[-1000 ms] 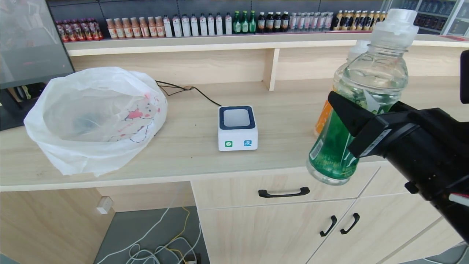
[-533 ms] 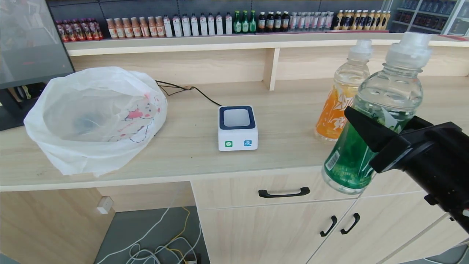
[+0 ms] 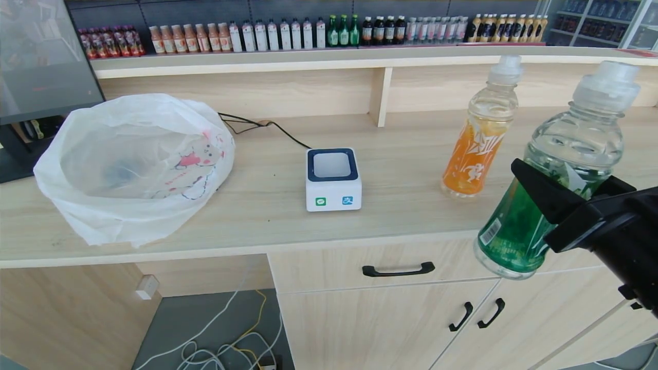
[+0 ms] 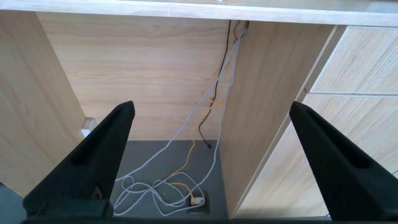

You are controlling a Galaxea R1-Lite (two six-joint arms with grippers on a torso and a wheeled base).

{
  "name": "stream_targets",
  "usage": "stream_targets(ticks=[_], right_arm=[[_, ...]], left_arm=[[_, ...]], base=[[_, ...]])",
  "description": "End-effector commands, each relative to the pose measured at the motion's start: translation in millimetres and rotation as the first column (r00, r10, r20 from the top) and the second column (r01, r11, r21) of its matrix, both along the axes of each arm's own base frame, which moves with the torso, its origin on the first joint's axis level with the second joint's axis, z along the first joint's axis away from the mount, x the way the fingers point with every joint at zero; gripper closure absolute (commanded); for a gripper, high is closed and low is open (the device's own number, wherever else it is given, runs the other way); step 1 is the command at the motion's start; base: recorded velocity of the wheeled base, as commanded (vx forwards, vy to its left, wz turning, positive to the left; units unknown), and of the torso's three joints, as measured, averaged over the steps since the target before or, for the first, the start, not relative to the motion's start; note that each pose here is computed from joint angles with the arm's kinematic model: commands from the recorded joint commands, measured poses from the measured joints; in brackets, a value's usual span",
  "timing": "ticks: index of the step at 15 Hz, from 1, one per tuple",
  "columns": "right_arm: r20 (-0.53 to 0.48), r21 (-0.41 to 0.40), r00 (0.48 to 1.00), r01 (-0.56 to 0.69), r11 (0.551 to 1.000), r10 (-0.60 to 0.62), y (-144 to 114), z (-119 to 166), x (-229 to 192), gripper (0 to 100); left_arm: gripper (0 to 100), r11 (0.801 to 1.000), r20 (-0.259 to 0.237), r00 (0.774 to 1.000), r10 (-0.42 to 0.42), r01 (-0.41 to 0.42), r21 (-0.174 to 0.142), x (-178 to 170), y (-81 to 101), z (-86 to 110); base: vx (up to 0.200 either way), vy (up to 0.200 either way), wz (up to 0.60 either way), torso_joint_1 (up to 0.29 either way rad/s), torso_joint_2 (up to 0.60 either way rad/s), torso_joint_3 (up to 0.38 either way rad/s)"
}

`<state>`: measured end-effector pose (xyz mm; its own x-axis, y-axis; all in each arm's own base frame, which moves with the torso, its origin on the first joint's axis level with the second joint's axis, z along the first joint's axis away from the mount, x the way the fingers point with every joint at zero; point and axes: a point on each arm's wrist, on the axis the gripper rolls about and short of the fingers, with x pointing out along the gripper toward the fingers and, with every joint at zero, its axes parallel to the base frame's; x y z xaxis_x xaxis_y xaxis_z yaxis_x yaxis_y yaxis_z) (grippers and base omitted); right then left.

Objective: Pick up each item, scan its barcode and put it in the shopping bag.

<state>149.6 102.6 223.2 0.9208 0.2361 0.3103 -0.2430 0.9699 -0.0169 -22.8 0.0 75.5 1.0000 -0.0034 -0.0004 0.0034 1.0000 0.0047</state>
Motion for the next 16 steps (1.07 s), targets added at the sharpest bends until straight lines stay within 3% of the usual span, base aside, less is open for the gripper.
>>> stream_targets(ticks=[1, 16], right_arm=[[-0.009, -0.008, 1.000, 0.008, 1.000, -0.008, 0.2, -2.9, 2.8, 100], [-0.004, -0.023, 1.000, 0.023, 0.999, -0.024, -19.9, -11.8, -6.0, 100]], left_arm=[[0, 1.000, 0.000, 1.000, 0.000, 0.000, -0.002, 0.0, 0.0, 0.0], [0, 1.000, 0.000, 1.000, 0.000, 0.000, -0.003, 0.0, 0.0, 0.0]], base=[[0.000, 0.000, 0.00, 0.000, 0.00, 0.000], [0.000, 0.200, 0.00, 0.002, 0.00, 0.004]])
